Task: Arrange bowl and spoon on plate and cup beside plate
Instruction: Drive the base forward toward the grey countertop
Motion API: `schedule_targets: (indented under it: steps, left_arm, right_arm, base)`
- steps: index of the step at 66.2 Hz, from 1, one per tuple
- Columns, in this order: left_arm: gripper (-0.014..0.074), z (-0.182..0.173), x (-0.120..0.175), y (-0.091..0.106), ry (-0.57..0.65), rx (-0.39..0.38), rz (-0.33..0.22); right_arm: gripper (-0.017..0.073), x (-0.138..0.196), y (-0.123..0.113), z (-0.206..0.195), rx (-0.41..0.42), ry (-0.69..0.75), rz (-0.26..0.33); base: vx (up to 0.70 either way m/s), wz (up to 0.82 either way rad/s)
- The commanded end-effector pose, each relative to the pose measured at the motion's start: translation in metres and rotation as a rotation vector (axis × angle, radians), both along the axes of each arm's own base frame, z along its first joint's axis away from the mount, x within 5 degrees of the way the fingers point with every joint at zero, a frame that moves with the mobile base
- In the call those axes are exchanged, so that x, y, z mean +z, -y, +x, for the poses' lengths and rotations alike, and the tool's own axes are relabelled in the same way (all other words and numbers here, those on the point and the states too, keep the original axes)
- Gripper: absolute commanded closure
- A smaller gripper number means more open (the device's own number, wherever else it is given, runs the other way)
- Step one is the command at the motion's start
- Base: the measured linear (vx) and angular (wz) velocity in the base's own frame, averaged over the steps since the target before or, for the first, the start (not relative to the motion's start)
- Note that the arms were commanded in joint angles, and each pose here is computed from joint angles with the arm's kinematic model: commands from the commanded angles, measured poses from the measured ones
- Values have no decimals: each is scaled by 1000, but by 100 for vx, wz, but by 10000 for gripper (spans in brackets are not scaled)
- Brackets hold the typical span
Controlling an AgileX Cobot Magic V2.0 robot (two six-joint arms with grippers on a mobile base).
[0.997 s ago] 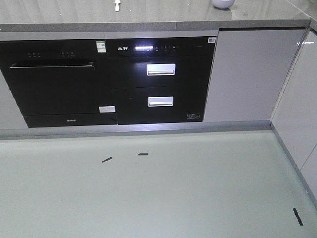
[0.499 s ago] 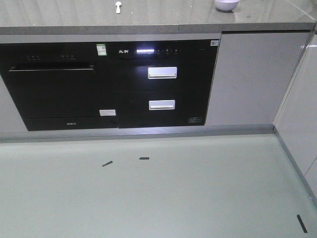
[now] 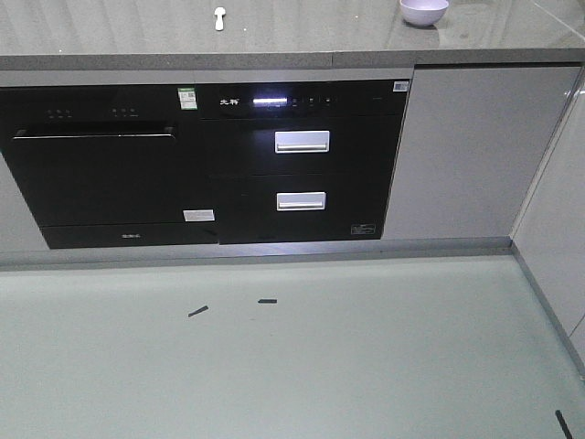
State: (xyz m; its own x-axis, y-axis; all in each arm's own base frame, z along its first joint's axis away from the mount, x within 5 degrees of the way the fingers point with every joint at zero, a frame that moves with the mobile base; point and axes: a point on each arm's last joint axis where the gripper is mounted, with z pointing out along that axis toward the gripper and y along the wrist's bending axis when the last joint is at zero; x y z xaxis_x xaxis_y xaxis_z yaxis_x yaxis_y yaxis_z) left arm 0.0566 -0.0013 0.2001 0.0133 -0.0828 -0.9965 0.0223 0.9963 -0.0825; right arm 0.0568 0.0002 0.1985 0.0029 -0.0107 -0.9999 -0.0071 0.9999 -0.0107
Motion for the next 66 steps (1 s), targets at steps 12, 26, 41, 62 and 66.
schedule_targets:
  steps: [12, 26, 41, 62, 66]
  left_arm:
    - [599, 1, -4, 0, 33, 2, -8]
    - [599, 1, -4, 0, 33, 2, -8]
    - [599, 1, -4, 0, 33, 2, -8]
    - [599, 1, -4, 0, 33, 2, -8]
    - [599, 1, -4, 0, 33, 2, -8]
  right_arm:
    - [564, 1, 0, 1, 1, 53, -20]
    - [564, 1, 0, 1, 1, 53, -20]
    - [564, 1, 0, 1, 1, 53, -20]
    - [564, 1, 0, 1, 1, 53, -20]
    - [564, 1, 0, 1, 1, 53, -20]
  base:
    - [7, -1]
    - [7, 0]
    - [6, 1]
    - [6, 0]
    - [6, -1]
